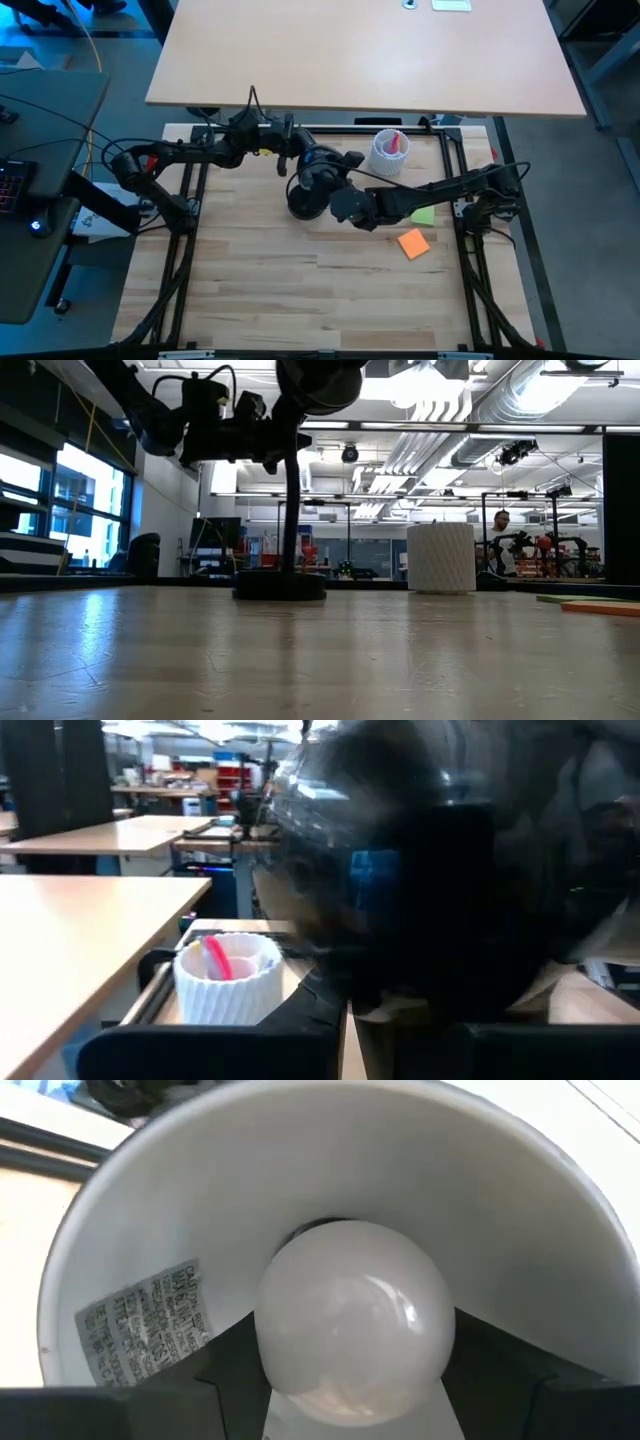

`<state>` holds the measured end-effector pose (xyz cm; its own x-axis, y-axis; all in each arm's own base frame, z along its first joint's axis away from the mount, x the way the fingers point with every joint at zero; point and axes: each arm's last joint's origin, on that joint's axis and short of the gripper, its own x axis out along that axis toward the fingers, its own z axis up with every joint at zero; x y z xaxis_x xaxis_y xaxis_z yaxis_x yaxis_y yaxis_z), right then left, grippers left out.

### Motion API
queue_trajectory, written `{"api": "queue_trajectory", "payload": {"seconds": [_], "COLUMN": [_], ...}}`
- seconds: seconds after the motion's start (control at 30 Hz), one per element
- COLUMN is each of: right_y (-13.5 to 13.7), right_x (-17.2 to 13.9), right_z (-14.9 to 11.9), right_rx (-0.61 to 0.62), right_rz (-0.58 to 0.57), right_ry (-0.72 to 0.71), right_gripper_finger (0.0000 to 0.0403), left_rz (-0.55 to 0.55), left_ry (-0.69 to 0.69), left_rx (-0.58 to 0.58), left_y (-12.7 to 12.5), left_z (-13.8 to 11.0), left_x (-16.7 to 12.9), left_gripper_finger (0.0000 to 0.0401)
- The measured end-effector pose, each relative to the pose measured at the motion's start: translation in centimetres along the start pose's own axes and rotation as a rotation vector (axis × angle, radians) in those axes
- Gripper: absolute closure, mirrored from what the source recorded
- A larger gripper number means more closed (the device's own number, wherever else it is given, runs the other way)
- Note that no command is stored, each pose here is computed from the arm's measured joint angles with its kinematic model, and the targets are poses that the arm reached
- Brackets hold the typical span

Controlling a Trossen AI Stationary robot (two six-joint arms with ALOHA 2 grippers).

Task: Screw lightbulb
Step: Insert the white lightbulb into the black lamp

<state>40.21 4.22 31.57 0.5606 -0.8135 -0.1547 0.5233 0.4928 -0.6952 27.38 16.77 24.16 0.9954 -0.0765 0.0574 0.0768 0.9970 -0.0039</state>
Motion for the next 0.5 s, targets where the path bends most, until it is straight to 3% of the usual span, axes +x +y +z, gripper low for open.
{"api": "queue_trajectory", "payload": {"seconds": [0.5], "right_y": [-0.34], "right_x": [0.79], "right_z": [-0.22], "right_rx": [0.27], "right_rz": [-0.012], "right_ry": [0.009], "right_gripper_finger": [0.0166], "left_rz": [0.006], "left_ry": [0.008], "left_rx": [0.017], "left_y": [-0.45], "left_z": [-0.04], "left_x": [0.3], "left_gripper_finger": [0.039]}}
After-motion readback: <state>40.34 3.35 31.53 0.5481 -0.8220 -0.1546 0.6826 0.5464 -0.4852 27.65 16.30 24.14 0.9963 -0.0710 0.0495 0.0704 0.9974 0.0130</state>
